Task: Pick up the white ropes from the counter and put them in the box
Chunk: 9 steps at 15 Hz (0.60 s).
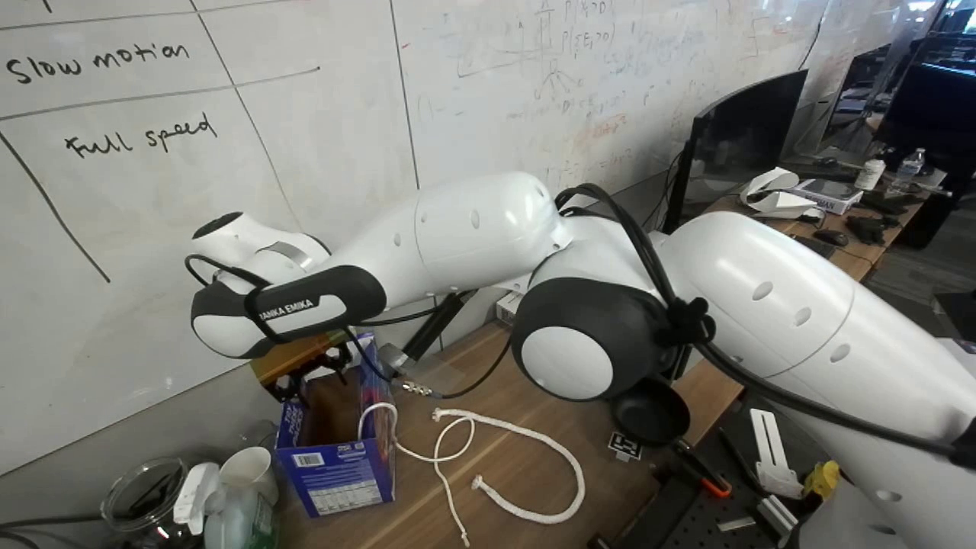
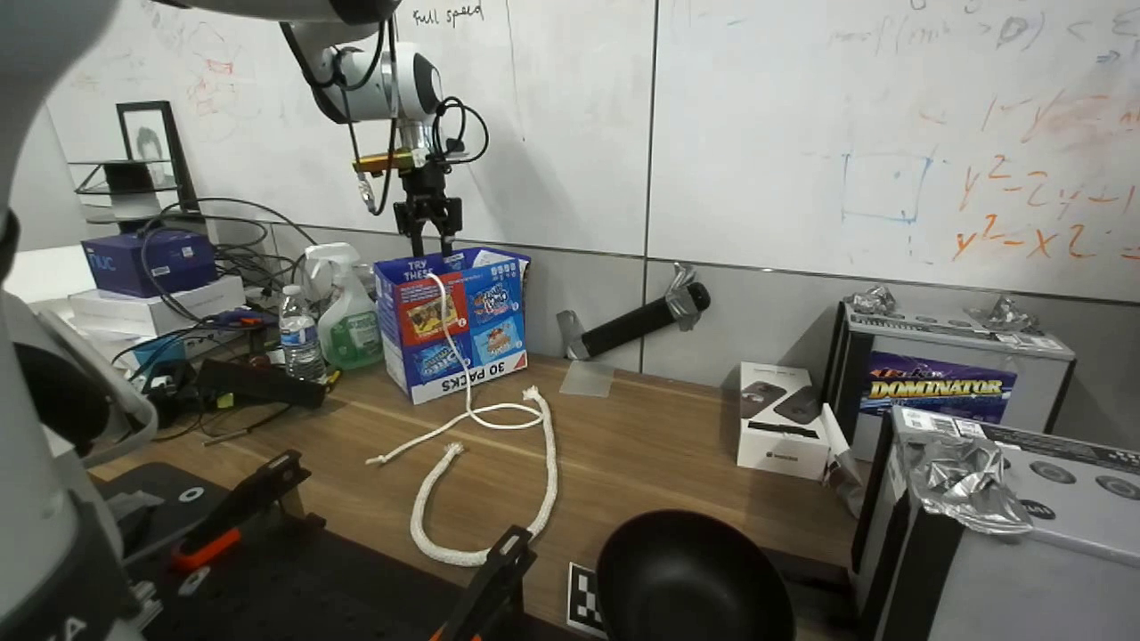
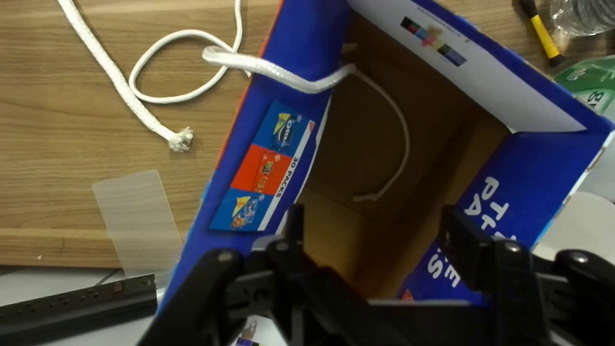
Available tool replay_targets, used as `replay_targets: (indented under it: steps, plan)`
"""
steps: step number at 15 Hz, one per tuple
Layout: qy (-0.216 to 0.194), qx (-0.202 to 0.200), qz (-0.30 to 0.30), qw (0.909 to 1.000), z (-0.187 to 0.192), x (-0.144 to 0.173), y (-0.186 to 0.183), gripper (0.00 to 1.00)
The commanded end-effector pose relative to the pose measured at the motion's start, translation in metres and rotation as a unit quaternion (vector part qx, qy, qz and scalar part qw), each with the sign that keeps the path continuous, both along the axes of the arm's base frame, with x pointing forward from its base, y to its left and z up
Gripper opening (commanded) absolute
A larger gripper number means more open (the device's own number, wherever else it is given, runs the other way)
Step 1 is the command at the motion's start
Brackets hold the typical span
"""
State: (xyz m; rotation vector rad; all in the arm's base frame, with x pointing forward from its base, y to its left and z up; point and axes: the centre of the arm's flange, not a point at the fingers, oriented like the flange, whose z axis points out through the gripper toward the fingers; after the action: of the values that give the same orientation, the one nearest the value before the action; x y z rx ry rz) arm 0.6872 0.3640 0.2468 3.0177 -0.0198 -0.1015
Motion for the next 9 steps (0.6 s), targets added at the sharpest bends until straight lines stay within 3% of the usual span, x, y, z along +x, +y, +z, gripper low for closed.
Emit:
replay_targets:
  steps: [1, 9]
  plan:
    - [-0.001, -0.023, -0.004, 0.9997, 0.037, 0.005, -0.004, 1.0]
    - [-0.021, -0.047, 0.016, 0.9986, 0.159, -0.046, -0.066, 1.0]
